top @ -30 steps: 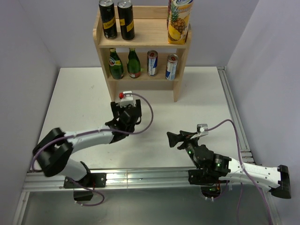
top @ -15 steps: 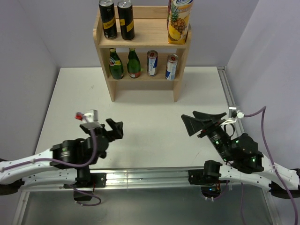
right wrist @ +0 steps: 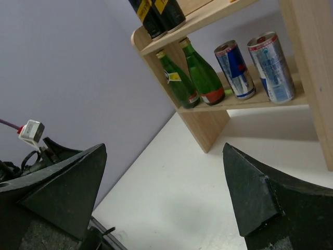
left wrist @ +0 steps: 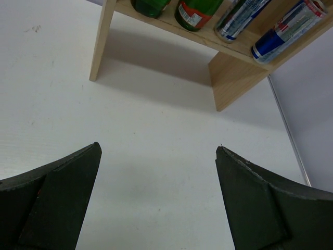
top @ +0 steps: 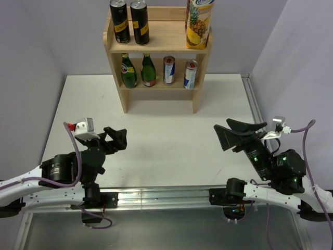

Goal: Place and organize the beverage onto the shelf

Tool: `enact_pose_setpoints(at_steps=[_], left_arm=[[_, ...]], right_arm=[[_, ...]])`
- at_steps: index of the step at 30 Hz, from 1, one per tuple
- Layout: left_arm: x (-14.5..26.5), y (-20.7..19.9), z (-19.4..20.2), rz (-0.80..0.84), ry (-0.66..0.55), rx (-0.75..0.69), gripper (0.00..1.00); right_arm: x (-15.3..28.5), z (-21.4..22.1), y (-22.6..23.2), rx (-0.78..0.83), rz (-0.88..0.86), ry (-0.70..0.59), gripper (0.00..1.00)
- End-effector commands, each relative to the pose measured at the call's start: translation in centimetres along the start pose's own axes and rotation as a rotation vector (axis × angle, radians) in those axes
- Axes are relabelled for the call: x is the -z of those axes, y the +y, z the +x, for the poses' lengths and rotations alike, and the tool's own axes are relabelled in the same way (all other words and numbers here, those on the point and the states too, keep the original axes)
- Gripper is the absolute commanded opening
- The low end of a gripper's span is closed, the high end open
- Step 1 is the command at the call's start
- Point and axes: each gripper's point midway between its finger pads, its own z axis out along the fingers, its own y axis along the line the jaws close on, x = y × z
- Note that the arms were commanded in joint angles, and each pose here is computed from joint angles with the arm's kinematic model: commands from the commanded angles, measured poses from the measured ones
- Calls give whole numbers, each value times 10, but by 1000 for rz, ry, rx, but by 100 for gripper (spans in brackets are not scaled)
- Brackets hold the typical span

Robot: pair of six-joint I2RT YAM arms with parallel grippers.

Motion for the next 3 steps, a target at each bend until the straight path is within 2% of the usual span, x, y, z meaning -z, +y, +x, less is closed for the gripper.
enact_pose_setpoints(at_steps=[1, 3], left_arm=[[2, 0, -13, -7, -24, -20, 99], [2, 0, -14, -5, -25, -19, 99]], right_arm=[[5, -10, -7, 9, 20, -18, 100], [4, -9, -9, 19, 40, -12, 100]])
